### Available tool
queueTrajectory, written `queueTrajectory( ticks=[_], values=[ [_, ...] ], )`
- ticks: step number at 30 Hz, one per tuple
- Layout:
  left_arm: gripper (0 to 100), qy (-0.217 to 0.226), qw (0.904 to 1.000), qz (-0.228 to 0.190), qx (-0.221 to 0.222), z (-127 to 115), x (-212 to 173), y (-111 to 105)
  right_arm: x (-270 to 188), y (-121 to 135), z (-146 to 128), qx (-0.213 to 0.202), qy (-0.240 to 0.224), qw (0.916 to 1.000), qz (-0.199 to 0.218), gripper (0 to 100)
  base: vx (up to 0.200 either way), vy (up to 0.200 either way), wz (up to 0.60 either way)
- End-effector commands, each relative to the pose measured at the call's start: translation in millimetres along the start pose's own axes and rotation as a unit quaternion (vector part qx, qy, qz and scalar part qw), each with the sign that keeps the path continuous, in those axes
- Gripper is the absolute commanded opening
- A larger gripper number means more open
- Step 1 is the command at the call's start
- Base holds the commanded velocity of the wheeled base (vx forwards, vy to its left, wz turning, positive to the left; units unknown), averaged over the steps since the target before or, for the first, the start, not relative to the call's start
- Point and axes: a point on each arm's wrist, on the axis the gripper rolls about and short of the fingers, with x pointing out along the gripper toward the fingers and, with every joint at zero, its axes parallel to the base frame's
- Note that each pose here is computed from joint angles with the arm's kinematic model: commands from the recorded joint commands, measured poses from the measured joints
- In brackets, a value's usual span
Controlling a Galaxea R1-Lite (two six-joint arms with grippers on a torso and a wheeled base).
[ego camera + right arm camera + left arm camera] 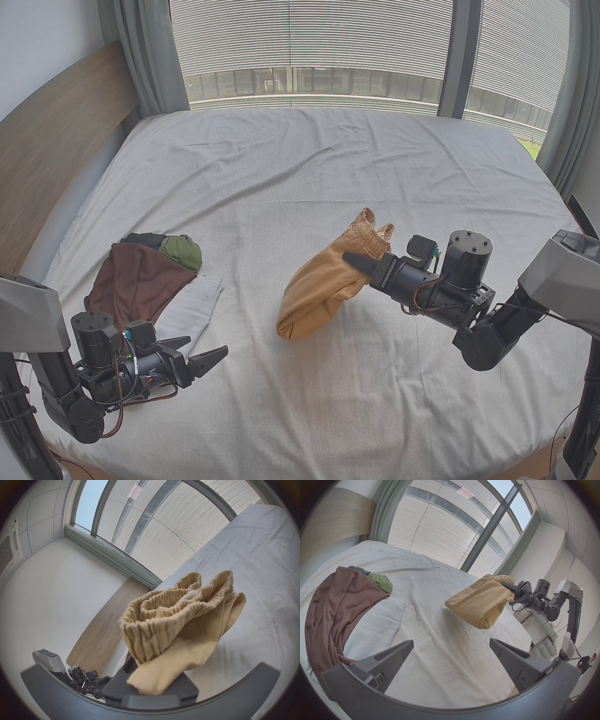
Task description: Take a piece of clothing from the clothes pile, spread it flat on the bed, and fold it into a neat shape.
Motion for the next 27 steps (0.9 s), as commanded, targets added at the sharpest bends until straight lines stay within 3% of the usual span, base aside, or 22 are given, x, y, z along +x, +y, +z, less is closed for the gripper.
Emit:
queueTrajectory(
  ticks=[1,10,27],
  values=[
    [100,0.002,1.0000,0.000,-0.001,-0.9,0.5,0.3,11.4,3.0,16.9,-0.005,-0.013,0.9999,0.004,0,0.000,0.000,0.00],
    [100,0.004,1.0000,0.001,-0.002,-1.8,0.6,0.6,33.6,-4.4,42.0,-0.005,-0.025,0.9997,-0.005,0,0.000,0.000,0.00],
    [100,0.005,1.0000,0.001,-0.002,-2.1,0.8,0.8,65.1,-19.8,44.2,-0.006,-0.026,0.9996,-0.005,0,0.000,0.000,0.00]
  ],
)
